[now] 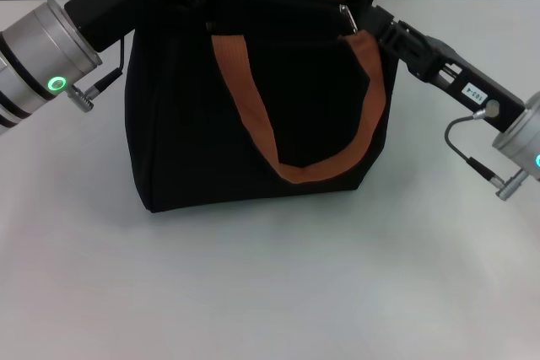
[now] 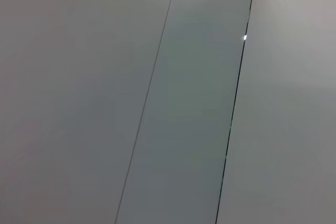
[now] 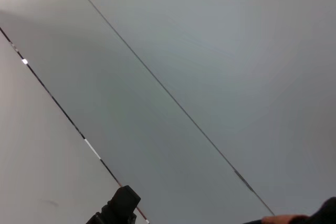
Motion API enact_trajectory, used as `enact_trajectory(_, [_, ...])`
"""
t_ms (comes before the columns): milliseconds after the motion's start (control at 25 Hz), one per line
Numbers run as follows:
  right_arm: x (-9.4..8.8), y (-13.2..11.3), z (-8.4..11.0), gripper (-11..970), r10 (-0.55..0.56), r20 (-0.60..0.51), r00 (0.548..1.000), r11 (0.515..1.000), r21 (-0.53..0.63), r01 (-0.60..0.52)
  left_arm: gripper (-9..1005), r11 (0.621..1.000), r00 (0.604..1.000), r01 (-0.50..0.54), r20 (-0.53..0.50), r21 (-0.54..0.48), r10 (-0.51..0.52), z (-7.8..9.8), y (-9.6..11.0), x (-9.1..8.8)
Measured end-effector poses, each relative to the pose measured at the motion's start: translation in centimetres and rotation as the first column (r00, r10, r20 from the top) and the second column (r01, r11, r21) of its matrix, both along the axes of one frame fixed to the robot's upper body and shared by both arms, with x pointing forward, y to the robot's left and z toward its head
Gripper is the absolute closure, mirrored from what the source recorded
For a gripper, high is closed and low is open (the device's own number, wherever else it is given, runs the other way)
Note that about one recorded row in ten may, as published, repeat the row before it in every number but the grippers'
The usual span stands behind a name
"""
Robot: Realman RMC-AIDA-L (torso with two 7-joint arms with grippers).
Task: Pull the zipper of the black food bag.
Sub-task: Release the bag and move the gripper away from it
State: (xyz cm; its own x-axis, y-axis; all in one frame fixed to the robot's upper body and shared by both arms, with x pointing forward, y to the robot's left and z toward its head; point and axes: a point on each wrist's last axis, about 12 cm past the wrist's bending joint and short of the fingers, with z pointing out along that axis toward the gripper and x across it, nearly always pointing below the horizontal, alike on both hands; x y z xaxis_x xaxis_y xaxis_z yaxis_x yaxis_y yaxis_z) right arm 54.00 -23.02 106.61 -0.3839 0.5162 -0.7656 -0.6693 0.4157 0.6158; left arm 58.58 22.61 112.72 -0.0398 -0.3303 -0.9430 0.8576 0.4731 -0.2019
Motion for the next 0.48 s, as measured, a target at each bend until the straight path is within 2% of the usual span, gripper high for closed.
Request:
enact_trajectory(160, [-0.5, -0.5, -0.2, 681, -0.016, 0.004, 1.0, 1.0, 0.011, 0.016, 965, 1.0, 1.0, -0.014, -0.004, -0.001, 0.014, -0.3, 0.3, -0.3])
enact_trajectory(280, [-1.1, -1.0, -0.2, 455, -0.033, 0.023, 0.999, 0.999, 0.029, 0.032, 965, 0.999, 0.999, -0.034, -0.011, -0.014, 0.034, -0.8, 0.7, -0.7])
enact_trajectory(480, [-2.4, -1.4, 0.2, 256, -0.024, 0.128, 0.991, 0.999, 0.027, 0.021, 965, 0.999, 1.0, -0.027, -0.01, -0.036, 0.026, -1.1, 1.9, -1.9])
